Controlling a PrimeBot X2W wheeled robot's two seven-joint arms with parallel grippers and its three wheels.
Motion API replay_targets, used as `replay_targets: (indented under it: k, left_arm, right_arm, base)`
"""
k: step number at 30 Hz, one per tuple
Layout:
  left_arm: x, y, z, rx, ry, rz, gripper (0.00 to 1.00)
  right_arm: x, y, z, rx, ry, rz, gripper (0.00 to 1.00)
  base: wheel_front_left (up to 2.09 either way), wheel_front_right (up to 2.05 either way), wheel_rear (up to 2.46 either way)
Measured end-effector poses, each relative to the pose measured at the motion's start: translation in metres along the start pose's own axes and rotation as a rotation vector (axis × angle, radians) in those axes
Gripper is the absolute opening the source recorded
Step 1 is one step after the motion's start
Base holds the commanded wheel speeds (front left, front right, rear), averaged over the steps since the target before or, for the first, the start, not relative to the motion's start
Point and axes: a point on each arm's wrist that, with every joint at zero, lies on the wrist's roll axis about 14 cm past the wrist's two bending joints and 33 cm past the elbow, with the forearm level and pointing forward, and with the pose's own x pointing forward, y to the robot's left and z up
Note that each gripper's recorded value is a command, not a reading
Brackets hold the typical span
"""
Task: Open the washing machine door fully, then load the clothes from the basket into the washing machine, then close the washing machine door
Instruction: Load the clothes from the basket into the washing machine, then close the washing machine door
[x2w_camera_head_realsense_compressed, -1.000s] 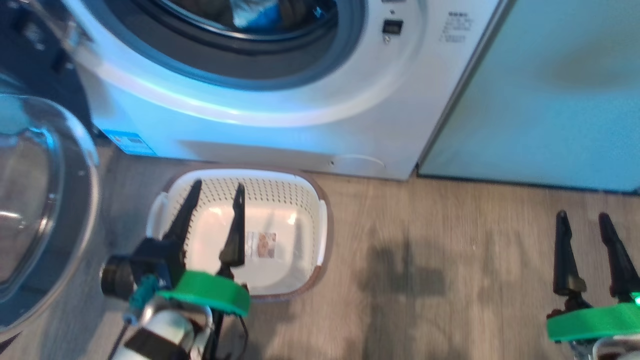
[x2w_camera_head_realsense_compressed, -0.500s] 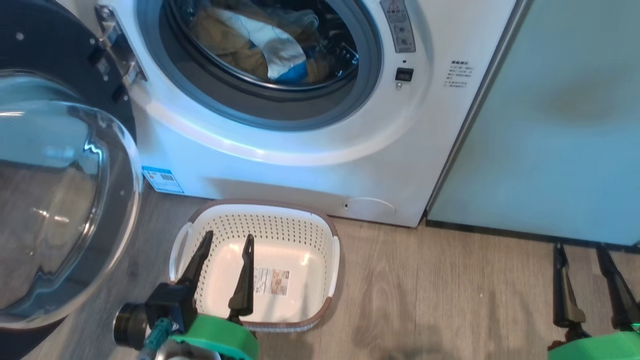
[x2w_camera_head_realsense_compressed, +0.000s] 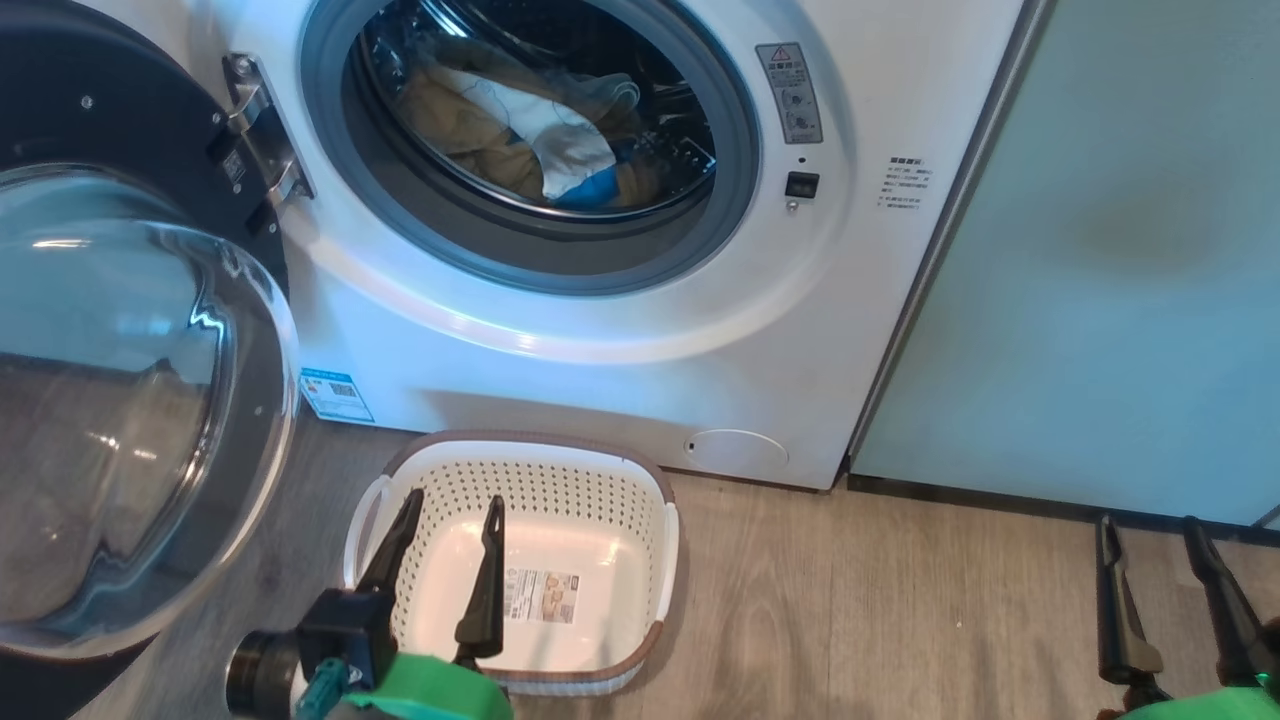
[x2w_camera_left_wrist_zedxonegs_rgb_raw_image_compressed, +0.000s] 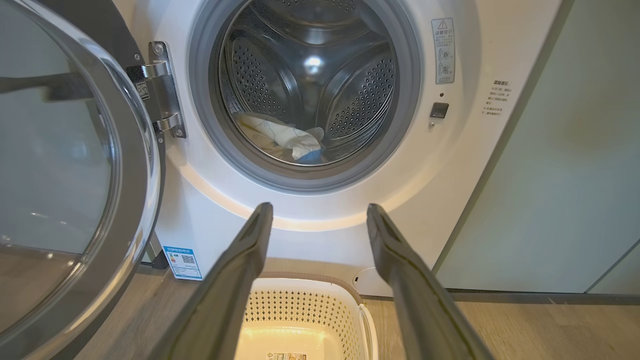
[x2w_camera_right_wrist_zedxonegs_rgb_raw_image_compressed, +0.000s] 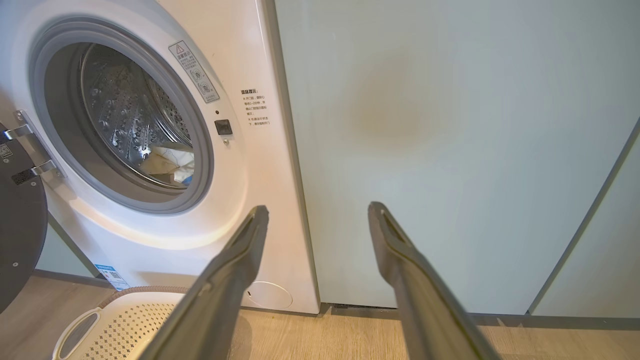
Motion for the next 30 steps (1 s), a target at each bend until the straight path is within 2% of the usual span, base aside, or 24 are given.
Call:
replay_targets:
  k: [22,30]
  left_arm:
    - [-0.0061,0.0018,-0.0006,-0.002,0.0,0.02,1.0]
    - [-0.0075,0.0034,-0.0025,0.014,0.005,0.023,1.0]
  right_arm:
    - [-0.0036,0.0052,0.0001,0.005,0.001,0.015,1.0]
    - [-0.0024,0.0067,-0.0004,0.006,0.002,0.02,1.0]
  base:
    - [-0.01,0.01,0.0]
    - [-0.45,0.45,0.0]
